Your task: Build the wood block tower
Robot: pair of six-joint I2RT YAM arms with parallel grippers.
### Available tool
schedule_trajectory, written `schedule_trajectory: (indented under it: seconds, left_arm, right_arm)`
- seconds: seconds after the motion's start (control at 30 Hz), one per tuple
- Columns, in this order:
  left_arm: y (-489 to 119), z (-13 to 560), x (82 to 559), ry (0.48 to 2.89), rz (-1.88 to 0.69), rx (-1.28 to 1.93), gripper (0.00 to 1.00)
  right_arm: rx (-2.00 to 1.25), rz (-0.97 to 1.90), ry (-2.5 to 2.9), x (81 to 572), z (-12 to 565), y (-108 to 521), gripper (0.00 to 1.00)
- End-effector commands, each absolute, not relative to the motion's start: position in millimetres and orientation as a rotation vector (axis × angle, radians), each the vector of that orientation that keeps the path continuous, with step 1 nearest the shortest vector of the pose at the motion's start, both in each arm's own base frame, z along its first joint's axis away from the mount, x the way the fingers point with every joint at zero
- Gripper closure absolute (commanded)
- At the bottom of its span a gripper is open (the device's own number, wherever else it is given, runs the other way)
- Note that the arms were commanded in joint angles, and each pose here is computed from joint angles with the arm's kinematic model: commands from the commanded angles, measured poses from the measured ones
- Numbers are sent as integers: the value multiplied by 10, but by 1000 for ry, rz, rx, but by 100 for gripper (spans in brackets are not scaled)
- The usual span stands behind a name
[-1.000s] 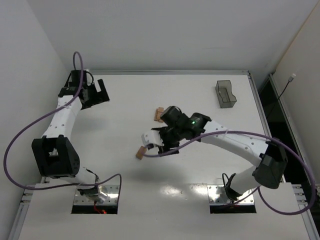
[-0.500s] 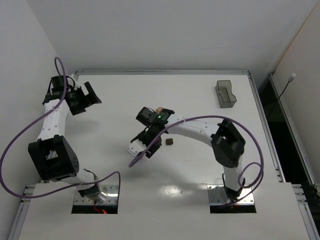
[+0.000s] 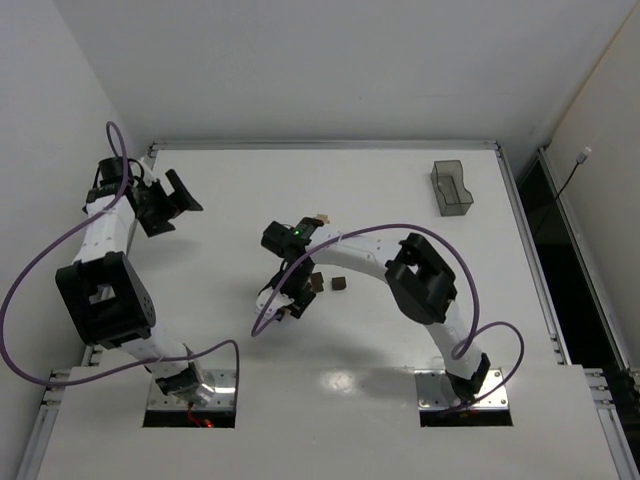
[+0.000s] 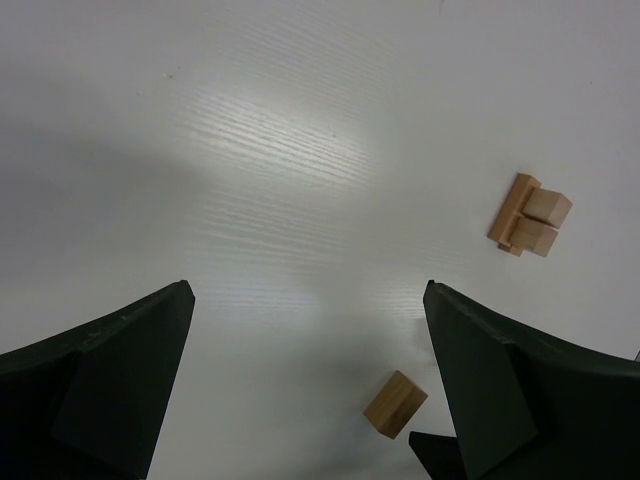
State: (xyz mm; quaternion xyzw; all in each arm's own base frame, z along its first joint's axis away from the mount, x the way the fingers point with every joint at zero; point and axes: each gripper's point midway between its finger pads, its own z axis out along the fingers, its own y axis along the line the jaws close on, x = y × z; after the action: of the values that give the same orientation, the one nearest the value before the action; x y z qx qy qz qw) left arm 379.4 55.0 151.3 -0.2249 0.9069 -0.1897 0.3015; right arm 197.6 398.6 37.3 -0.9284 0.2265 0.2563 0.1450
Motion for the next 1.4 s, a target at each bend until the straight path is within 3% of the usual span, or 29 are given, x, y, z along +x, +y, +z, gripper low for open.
schedule_trajectory:
  seconds: [0.0,1.03,1.13,1.17,1.27,1.37]
  left_arm:
    - [625,1649,3873,2353,-533,-597,1]
    - [650,1572,3901,2361,-583,-628,1]
    - [650,1572,3901,2361,-583,-628,1]
    - [650,1572,3901,2361,-583,-628,1]
    - [650,1572,3901,2361,-583,-628,1]
    - [642,1540,3882,2369,-586,-634,1]
  right_arm:
    - [-2679,736,572,2007,396,4048,48]
    - [-2731,576,566,2302,70,4210,50]
    - [-2743,574,587,2297,61,4174,70]
    - [-2747,565,604,2309,56,4161,83]
    - [-2726,556,688,2321,137,4146,100]
    - [-2622,542,858,2346,427,4184,100]
